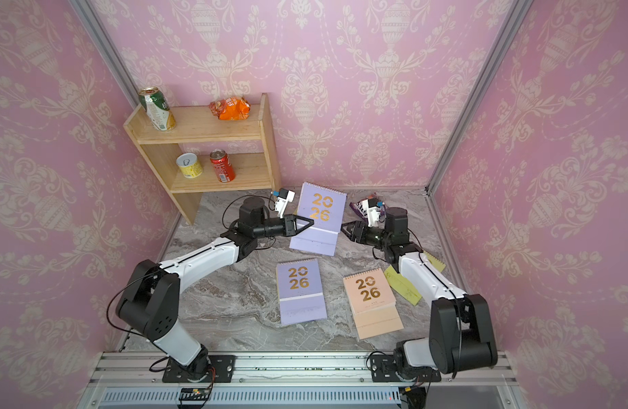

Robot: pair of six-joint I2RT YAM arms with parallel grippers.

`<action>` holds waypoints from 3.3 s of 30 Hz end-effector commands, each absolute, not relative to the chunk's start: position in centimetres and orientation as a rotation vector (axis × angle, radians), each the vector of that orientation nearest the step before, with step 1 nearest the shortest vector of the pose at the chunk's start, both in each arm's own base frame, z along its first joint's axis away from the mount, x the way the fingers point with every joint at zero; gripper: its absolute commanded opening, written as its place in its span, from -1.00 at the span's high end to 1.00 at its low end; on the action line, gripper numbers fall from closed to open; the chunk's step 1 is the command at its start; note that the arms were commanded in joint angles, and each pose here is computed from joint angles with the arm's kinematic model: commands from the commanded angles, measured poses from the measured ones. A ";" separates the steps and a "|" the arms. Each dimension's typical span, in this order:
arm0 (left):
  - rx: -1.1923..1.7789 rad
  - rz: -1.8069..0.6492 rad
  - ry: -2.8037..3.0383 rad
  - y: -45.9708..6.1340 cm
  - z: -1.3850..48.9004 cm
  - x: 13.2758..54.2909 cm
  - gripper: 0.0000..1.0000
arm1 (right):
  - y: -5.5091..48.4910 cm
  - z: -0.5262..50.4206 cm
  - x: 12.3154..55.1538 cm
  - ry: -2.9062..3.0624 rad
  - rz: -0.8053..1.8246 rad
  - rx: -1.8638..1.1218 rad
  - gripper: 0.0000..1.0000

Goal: Stack the calendars
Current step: Pick up the calendar at the center of the board, then place the calendar at the calendar.

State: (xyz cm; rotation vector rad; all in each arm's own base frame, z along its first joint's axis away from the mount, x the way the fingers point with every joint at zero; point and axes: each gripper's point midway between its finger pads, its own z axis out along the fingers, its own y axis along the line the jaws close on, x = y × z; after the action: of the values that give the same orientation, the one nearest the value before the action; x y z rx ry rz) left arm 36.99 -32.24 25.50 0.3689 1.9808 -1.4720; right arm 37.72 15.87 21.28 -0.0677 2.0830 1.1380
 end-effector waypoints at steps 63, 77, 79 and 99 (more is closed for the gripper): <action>0.504 -1.493 1.844 -28.7 29.6 33.9 -0.98 | 24.1 28.3 36.0 1.938 1.373 -0.494 1.00; 0.136 -0.751 2.083 -19.1 24.7 36.2 -0.98 | 25.2 23.7 30.4 2.137 1.429 -0.534 1.00; 0.133 -0.738 2.089 -18.8 24.4 35.8 -0.98 | 25.6 22.8 29.7 2.162 1.448 -0.529 1.00; 0.112 -0.739 2.104 -17.9 23.1 34.0 -0.99 | 28.9 14.2 25.0 2.373 1.556 -0.565 1.00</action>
State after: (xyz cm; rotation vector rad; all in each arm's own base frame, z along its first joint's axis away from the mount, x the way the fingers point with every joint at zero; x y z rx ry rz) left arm 34.14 -18.74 23.73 0.1082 2.0955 -0.7846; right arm 25.10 28.12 14.07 -0.5207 2.4146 1.5271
